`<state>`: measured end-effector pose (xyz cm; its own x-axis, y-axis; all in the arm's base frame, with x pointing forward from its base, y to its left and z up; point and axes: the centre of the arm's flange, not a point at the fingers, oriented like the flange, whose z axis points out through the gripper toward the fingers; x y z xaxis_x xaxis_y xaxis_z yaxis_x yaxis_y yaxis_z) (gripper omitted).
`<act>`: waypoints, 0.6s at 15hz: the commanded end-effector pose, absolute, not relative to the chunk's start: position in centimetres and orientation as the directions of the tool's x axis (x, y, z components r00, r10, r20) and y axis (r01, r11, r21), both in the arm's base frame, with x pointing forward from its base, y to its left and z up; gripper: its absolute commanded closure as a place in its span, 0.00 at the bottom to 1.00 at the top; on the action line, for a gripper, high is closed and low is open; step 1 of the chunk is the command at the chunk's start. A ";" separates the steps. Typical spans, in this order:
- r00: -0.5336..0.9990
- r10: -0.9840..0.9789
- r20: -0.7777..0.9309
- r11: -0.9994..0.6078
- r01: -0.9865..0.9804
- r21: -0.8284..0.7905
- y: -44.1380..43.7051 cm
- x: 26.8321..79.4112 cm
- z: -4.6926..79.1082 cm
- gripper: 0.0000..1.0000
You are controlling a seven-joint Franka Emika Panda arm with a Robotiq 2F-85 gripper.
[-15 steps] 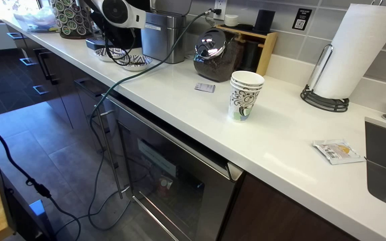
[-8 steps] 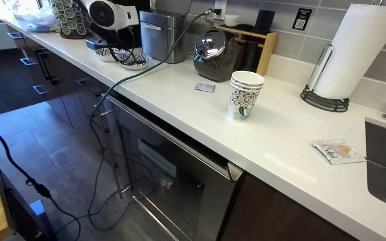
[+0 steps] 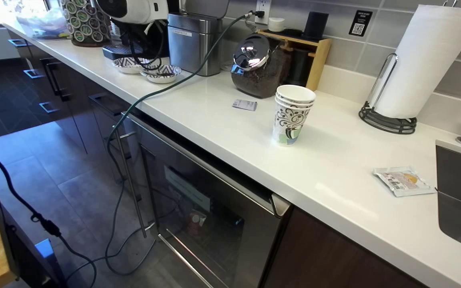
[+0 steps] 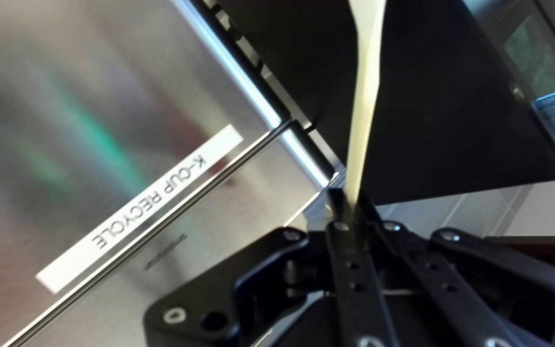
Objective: Use the spoon to move the contents in one plate to another
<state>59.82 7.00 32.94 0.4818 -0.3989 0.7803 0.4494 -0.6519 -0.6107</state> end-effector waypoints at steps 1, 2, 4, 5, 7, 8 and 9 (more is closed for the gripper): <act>0.544 -0.455 0.705 -0.670 0.311 -0.673 5.1 58.7 35.3 0.99; 0.554 -0.442 0.705 -0.686 0.297 -0.664 5.0 58.3 35.3 0.99; 0.575 -0.414 0.706 -0.717 0.271 -0.642 5.3 57.7 34.9 0.99; 0.570 -0.436 0.696 -0.717 0.246 -0.652 4.8 57.8 35.0 0.99; 0.573 -0.495 0.653 -0.699 0.185 -0.691 3.1 58.0 35.5 0.99; 0.573 -0.538 0.618 -0.676 0.144 -0.723 1.5 58.4 35.6 0.99; 0.570 -0.579 0.583 -0.645 0.117 -0.755 -2.6 58.5 36.2 0.99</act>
<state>58.70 3.69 34.89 0.5627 -0.4886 0.6668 0.2071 -0.6976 -0.6859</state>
